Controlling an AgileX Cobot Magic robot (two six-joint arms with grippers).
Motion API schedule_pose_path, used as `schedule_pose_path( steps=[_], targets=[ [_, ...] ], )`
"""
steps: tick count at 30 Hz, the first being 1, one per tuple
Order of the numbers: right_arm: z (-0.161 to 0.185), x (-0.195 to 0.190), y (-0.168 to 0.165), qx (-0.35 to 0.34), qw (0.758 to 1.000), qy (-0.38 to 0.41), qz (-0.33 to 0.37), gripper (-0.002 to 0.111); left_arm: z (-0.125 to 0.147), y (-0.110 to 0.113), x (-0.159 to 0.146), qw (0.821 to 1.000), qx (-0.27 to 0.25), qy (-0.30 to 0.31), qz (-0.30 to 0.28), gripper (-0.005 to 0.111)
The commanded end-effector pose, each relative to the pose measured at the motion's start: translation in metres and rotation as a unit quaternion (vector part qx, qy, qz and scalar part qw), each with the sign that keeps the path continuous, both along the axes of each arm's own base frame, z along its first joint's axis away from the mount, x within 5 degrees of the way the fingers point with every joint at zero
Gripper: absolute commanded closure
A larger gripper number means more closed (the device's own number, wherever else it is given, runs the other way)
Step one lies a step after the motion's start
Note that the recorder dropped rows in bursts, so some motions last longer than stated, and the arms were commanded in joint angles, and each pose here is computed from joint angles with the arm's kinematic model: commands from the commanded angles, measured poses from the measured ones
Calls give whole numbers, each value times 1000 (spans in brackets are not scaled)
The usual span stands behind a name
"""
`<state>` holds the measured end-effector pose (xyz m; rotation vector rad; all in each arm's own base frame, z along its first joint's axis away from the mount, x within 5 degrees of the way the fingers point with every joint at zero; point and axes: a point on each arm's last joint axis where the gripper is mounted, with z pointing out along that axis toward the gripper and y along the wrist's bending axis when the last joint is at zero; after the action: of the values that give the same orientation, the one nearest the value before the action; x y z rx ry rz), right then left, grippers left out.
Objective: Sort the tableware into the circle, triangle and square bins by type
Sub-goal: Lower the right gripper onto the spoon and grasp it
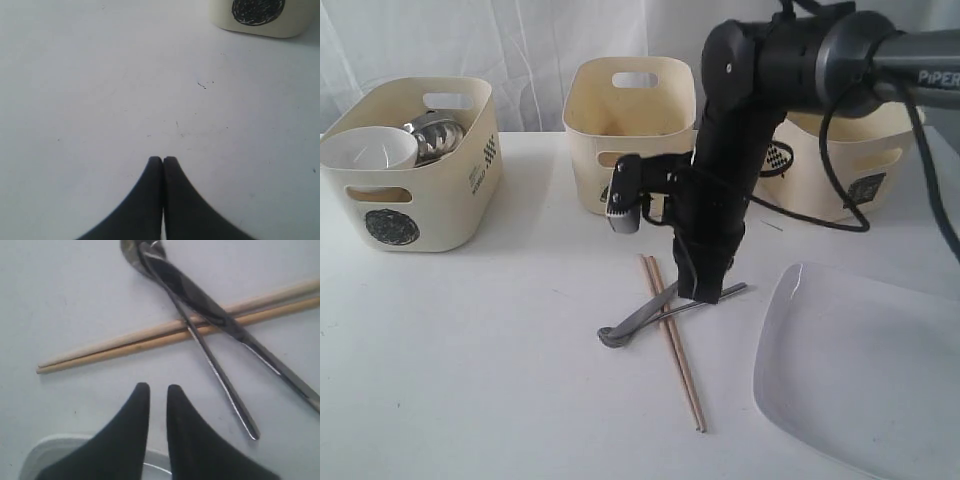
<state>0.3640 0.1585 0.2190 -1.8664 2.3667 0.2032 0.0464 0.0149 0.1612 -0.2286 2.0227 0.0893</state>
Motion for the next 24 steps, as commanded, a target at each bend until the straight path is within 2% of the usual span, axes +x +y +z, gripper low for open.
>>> schedule_pose_path(
  steps=[1, 3, 5, 16, 20, 24],
  targets=[
    [-16, -2, 6, -2, 999, 8, 42, 75, -5, 0, -1, 1000, -5, 13, 2, 106],
    [-20, 3, 8, 5, 999, -10, 37, 67, -5, 0, -1, 1000, -5, 13, 2, 106],
    [-23, 7, 10, 8, 999, -24, 34, 66, -5, 0, -1, 1000, -5, 13, 2, 106],
    [-61, 19, 11, -11, 999, -23, 35, 66, -5, 0, -1, 1000, -5, 13, 2, 106],
    [-67, 21, 7, -37, 998, -26, 49, 67, -5, 0, -1, 1000, -5, 13, 2, 106],
    [-68, 23, 8, -33, 998, -37, 48, 71, -5, 0, -1, 1000, -5, 13, 2, 106]
  ],
)
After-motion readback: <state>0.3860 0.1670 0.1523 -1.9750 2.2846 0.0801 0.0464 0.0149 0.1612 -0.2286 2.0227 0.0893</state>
